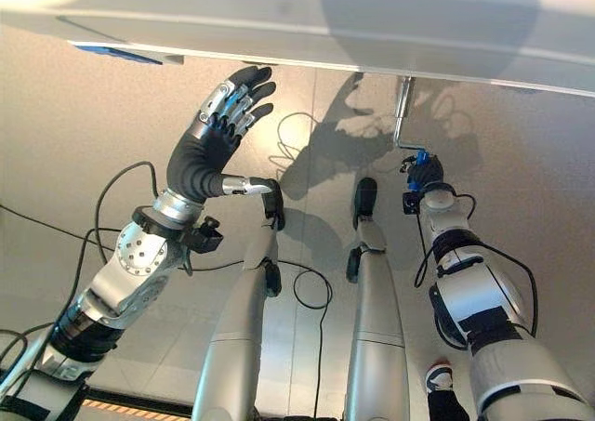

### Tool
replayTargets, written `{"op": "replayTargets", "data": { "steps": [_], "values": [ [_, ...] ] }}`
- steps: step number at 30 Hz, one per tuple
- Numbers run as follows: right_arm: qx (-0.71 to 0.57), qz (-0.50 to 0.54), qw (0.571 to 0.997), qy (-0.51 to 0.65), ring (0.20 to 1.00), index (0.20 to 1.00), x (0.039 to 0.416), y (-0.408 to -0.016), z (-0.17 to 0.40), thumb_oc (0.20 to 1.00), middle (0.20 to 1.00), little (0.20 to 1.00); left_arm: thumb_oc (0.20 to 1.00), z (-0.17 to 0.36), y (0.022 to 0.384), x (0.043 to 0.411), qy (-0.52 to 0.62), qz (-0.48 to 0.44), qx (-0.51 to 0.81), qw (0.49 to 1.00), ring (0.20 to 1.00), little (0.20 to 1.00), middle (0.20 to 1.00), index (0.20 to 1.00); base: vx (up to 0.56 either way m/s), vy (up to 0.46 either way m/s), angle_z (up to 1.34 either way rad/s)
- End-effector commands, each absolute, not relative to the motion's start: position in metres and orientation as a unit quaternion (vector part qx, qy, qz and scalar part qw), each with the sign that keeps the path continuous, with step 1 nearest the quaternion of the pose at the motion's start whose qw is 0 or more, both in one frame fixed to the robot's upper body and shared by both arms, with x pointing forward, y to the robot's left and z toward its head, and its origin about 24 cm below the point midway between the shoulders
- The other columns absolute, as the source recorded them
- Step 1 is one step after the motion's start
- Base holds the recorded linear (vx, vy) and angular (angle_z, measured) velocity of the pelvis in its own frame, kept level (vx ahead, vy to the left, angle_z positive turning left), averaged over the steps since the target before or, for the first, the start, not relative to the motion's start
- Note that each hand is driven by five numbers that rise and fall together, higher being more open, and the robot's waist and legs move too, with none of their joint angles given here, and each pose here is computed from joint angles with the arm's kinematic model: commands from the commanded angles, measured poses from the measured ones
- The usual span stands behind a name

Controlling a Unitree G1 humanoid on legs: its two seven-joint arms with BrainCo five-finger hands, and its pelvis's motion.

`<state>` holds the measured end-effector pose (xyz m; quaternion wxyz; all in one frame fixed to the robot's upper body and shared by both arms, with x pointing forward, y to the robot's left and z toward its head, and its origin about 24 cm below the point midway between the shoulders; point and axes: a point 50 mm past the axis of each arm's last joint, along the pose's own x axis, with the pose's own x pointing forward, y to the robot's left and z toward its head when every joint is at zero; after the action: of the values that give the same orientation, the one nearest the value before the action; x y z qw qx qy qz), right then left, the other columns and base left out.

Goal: Raise the hospital bed

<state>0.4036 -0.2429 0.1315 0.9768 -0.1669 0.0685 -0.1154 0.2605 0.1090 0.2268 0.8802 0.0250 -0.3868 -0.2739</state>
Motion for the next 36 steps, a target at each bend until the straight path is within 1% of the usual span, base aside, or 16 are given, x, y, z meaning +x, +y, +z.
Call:
{"op": "replayTargets", "data": {
  "steps": [1, 2, 3, 9, 13, 14, 18, 19, 20, 23, 25, 28, 30, 33, 35, 36],
  "values": [
    [-0.478, -0.014, 0.873, 0.1, 0.2, 0.2, 0.41, -0.216, 0.128, 0.2, 0.2, 0.2, 1.0, 0.251, 0.103, 0.238, -0.458, -0.288, 0.002, 0.841, 1.0, 1.0, 1.0, 1.0, 0.01, 0.03, 0.03],
    [-0.511, 0.004, 0.855, 0.093, 0.2, 0.2, 0.412, -0.208, 0.129, 0.2, 0.2, 0.2, 1.0, 0.252, 0.104, 0.238, -0.461, -0.285, 0.001, 0.84, 1.0, 1.0, 1.0, 1.0, 0.0, 0.0, 0.0],
    [-0.511, 0.004, 0.855, 0.093, 0.2, 0.2, 0.412, -0.207, 0.129, 0.2, 0.2, 0.2, 1.0, 0.252, 0.104, 0.238, -0.461, -0.285, 0.001, 0.84, 1.0, 1.0, 1.0, 1.0, 0.0, 0.0, 0.0],
    [-0.576, 0.077, 0.812, 0.044, 0.2, 0.2, 0.416, -0.155, 0.127, 0.2, 0.2, 0.2, 1.0, 0.256, 0.107, 0.237, -0.471, -0.264, -0.02, 0.841, 1.0, 1.0, 1.0, 1.0, 0.01, 0.017, 0.02],
    [-0.64, 0.138, 0.756, -0.002, 0.2, 0.2, 0.413, -0.117, 0.125, 0.2, 0.2, 0.2, 1.0, 0.257, 0.108, 0.236, -0.475, -0.256, -0.031, 0.841, 1.0, 1.0, 1.0, 1.0, 0.0, 0.004, 0.01],
    [-0.641, 0.138, 0.755, -0.002, 0.2, 0.2, 0.413, -0.116, 0.125, 0.2, 0.2, 0.2, 1.0, 0.256, 0.108, 0.236, -0.475, -0.255, -0.031, 0.841, 1.0, 1.0, 1.0, 1.0, 0.01, 0.02, 0.04],
    [-0.641, 0.186, 0.743, -0.054, 0.2, 0.2, 0.406, -0.078, 0.126, 0.2, 0.2, 0.2, 1.0, 0.257, 0.112, 0.235, -0.48, -0.246, -0.045, 0.841, 1.0, 1.0, 1.0, 1.0, 0.0, 0.0, 0.0],
    [-0.641, 0.186, 0.743, -0.053, 0.2, 0.2, 0.406, -0.078, 0.126, 0.2, 0.2, 0.2, 1.0, 0.257, 0.112, 0.235, -0.48, -0.246, -0.045, 0.841, 1.0, 1.0, 1.0, 1.0, 0.0, 0.0, 0.0],
    [-0.637, 0.214, 0.735, -0.084, 0.2, 0.2, 0.4, -0.058, 0.127, 0.2, 0.2, 0.2, 1.0, 0.257, 0.112, 0.235, -0.481, -0.244, -0.047, 0.841, 1.0, 1.0, 1.0, 1.0, 0.0, 0.0, 0.0],
    [-0.621, 0.233, 0.741, -0.107, 0.2, 0.2, 0.395, -0.046, 0.129, 0.2, 0.2, 0.2, 1.0, 0.258, 0.113, 0.234, -0.483, -0.24, -0.047, 0.841, 1.0, 1.0, 1.0, 1.0, 0.0, 0.0, 0.0],
    [-0.57, 0.273, 0.758, -0.161, 0.2, 0.2, 0.38, -0.024, 0.139, 0.2, 0.2, 0.2, 1.0, 0.257, 0.115, 0.233, -0.483, -0.237, -0.045, 0.842, 1.0, 1.0, 1.0, 1.0, 0.0, 0.0, 0.0],
    [-0.486, 0.295, 0.792, -0.222, 0.2, 0.2, 0.364, -0.017, 0.16, 0.2, 0.2, 0.2, 1.0, 0.254, 0.118, 0.232, -0.483, -0.231, -0.036, 0.844, 1.0, 1.0, 1.0, 1.0, 0.0, 0.0, 0.0],
    [-0.408, 0.299, 0.822, -0.262, 0.2, 0.2, 0.352, -0.027, 0.175, 0.2, 0.2, 0.2, 1.0, 0.252, 0.121, 0.231, -0.483, -0.229, -0.027, 0.845, 1.0, 1.0, 1.0, 1.0, 0.0, 0.0, 0.0],
    [-0.337, 0.303, 0.837, -0.307, 0.2, 0.2, 0.333, -0.05, 0.191, 0.2, 0.2, 0.2, 1.0, 0.251, 0.124, 0.229, -0.487, -0.227, 0.001, 0.844, 1.0, 1.0, 1.0, 1.0, 0.0, 0.0, 0.0],
    [-0.327, 0.299, 0.838, -0.318, 0.2, 0.2, 0.328, -0.061, 0.195, 0.2, 0.2, 0.2, 1.0, 0.251, 0.125, 0.228, -0.488, -0.226, 0.012, 0.843, 1.0, 1.0, 1.0, 1.0, 0.0, 0.0, 0.0],
    [-0.317, 0.298, 0.834, -0.34, 0.2, 0.2, 0.314, -0.08, 0.203, 0.2, 0.2, 0.2, 1.0, 0.249, 0.128, 0.227, -0.489, -0.226, 0.032, 0.842, 1.0, 1.0, 1.0, 1.0, 0.0, 0.0, 0.0]
  ]
}}
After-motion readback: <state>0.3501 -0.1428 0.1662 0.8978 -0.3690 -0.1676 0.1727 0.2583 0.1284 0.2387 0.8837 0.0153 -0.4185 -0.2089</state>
